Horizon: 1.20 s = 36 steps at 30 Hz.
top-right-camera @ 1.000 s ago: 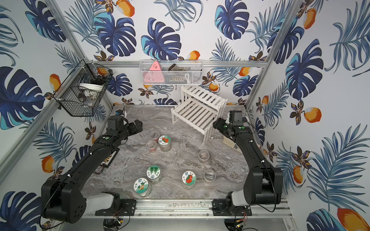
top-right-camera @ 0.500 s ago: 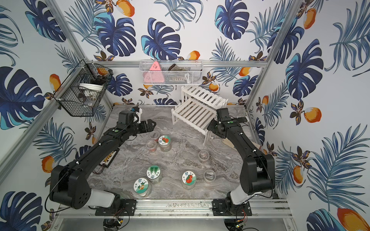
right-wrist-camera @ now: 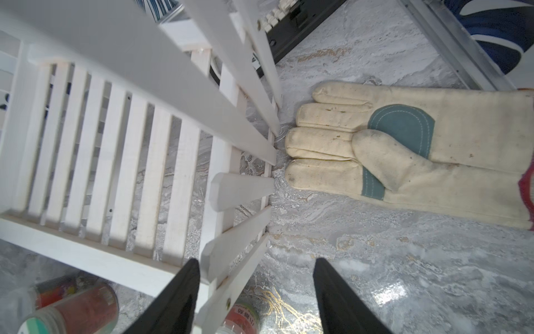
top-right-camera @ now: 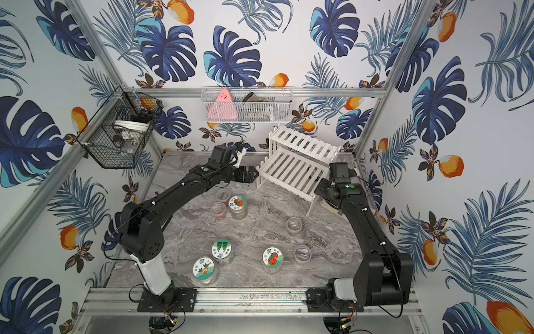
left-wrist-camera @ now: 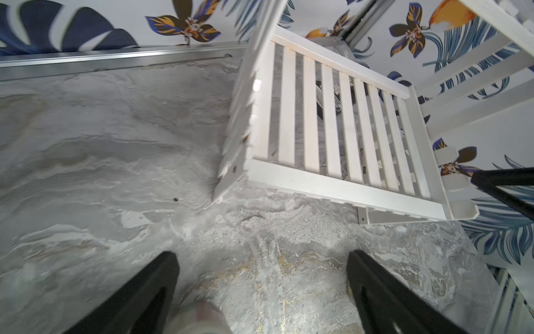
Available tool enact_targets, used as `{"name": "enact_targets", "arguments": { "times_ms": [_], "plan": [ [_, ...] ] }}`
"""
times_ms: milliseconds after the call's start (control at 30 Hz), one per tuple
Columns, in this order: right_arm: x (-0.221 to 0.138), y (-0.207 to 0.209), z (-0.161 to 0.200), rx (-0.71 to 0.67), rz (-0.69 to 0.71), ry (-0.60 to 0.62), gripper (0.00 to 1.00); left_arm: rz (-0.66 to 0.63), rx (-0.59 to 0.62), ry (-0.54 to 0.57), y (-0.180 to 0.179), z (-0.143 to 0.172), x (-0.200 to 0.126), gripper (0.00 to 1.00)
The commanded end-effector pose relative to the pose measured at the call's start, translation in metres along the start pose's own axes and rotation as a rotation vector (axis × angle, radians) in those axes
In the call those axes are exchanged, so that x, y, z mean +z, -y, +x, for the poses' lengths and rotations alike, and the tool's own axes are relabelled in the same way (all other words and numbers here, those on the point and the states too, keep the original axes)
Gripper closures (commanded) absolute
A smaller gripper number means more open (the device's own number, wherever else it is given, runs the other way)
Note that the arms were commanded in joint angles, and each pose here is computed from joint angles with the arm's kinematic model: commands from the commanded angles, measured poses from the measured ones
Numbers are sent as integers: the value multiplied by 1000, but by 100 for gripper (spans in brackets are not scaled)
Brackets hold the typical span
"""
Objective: Place the seed container on the shelf
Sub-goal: Adjust the shelf at the center of the board.
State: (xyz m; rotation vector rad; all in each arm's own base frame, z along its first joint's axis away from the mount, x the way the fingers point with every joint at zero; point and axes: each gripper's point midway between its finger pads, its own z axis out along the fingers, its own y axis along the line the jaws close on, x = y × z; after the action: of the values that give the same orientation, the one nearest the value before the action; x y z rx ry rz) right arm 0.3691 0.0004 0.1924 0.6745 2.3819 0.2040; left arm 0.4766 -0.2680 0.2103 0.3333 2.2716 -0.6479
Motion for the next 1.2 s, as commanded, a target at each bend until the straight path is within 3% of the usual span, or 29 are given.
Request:
{"name": "enact_targets", "arguments": {
  "times_ms": [0, 100, 333, 467, 600, 767, 1000, 1167],
  "plan": [
    [-1, -25, -9, 79, -187, -36, 29, 22, 47, -52, 8, 1, 24, 1],
    [11, -35, -8, 129, -248, -115, 27, 4, 46, -58, 3, -8, 46, 1],
    [31, -36, -13, 193, -268, -94, 23, 19, 65, -74, 0, -16, 81, 2],
    [34, -43, -14, 137, -305, -100, 23, 107, 68, -114, 13, -4, 86, 10],
    [32, -60, -6, 47, -410, -150, 23, 221, 81, -119, 35, 9, 67, 17],
    [14, -76, 3, -6, -539, -166, 23, 296, 112, -111, 59, 25, 25, 19],
    [10, -82, 21, -13, -617, -217, 23, 251, 73, -125, 58, 56, -17, 18],
    [18, -89, 28, 5, -672, -270, 23, 120, 46, -144, 35, 80, -33, 18]
  ]
}}
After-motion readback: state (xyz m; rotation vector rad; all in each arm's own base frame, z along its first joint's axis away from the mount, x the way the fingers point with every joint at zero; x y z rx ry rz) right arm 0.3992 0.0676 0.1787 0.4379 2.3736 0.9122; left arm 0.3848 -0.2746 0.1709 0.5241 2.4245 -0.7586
